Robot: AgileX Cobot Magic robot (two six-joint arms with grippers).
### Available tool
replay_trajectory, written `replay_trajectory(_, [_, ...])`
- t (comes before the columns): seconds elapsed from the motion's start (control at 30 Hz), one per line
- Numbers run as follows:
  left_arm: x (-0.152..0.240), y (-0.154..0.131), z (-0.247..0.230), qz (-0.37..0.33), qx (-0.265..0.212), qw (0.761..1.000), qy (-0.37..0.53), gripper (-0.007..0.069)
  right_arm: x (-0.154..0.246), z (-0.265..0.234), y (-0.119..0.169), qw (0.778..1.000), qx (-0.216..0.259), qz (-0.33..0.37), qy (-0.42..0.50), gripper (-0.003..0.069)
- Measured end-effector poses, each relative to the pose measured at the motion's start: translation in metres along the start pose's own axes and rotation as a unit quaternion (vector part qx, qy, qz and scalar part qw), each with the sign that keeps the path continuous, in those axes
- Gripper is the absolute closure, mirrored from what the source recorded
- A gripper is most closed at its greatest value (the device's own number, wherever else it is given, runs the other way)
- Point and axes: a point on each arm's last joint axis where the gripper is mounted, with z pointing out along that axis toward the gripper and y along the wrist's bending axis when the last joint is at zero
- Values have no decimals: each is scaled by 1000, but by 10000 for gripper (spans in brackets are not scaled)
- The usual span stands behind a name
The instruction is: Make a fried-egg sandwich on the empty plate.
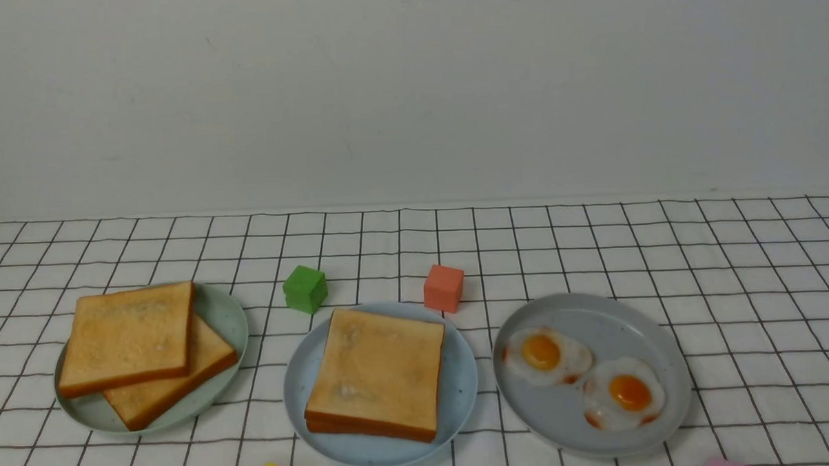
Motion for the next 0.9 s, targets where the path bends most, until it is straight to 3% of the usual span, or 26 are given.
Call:
replay_trajectory(0.17, [0, 2, 0, 9, -11, 1000, -4, 638, 0, 0, 0, 1000, 0, 0, 0, 649])
replay_trajectory(0.3, [-4, 9, 15, 27, -34, 997, -62, 638, 0, 0, 0, 1000, 0, 0, 0, 645])
replay_trajectory(0.5, [22, 19, 60, -34, -17, 988, -150, 636, 0, 0, 0, 1000, 0, 0, 0, 645])
replay_trajectory(0.73, [82, 36, 103, -41, -50, 996, -66, 629, 0, 0, 0, 1000, -1, 0, 2, 640])
replay_trajectory(0.9, [87, 37, 106, -42, -50, 996, -63, 627, 1, 0, 0, 1000, -1, 0, 3, 637])
